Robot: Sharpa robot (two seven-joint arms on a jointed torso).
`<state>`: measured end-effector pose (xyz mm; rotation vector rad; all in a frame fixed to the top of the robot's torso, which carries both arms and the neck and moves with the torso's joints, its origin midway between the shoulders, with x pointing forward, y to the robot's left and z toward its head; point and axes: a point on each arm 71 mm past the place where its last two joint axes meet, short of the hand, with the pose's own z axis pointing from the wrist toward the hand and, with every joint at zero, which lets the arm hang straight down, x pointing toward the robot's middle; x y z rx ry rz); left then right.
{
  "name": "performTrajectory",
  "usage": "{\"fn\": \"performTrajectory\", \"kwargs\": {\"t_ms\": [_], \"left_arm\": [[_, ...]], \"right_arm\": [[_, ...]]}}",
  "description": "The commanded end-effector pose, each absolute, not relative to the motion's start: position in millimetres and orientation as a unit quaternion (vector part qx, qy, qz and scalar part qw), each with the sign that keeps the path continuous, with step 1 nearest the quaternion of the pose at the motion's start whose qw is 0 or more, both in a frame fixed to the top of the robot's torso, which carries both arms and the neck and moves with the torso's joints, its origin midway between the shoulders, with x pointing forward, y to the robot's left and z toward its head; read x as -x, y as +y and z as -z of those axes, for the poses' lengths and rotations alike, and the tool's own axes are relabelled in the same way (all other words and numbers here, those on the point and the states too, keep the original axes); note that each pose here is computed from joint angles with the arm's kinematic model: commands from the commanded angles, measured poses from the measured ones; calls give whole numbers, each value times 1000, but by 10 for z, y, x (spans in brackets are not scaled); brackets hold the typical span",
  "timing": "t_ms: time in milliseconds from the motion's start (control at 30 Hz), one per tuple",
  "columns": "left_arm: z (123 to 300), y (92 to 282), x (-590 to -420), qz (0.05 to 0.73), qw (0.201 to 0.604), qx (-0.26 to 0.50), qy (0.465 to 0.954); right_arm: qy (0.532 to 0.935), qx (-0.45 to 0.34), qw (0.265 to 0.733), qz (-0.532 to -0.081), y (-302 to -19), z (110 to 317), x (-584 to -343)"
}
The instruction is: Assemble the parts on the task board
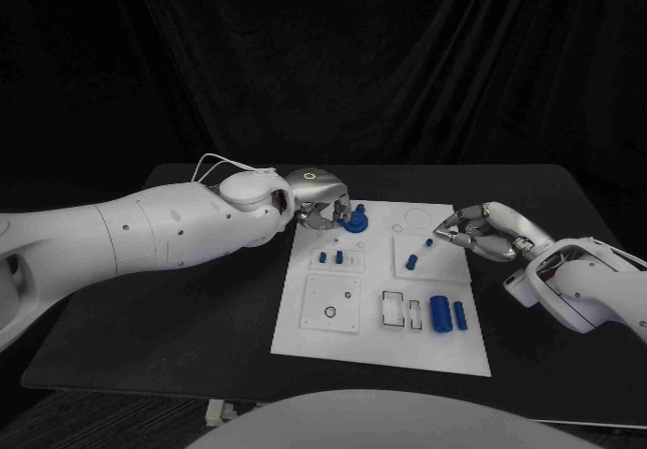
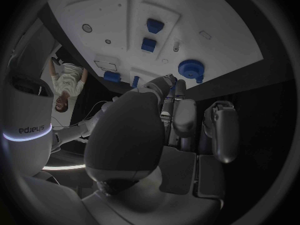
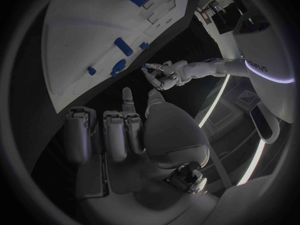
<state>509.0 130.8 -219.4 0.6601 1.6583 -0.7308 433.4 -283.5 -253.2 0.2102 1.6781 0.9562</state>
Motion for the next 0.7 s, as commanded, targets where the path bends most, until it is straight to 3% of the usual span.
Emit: {"fn": "performTrajectory", "kwargs": {"t_ms": [33, 700], "left_arm": [[2206, 1315, -5099, 305, 555, -283, 720], [2410, 1352, -5112, 294, 541, -275, 739]], "right_arm": [[720, -94, 557, -402, -2837, 2557, -4330], [722, -96, 555, -401, -2842, 2599, -4307]]}}
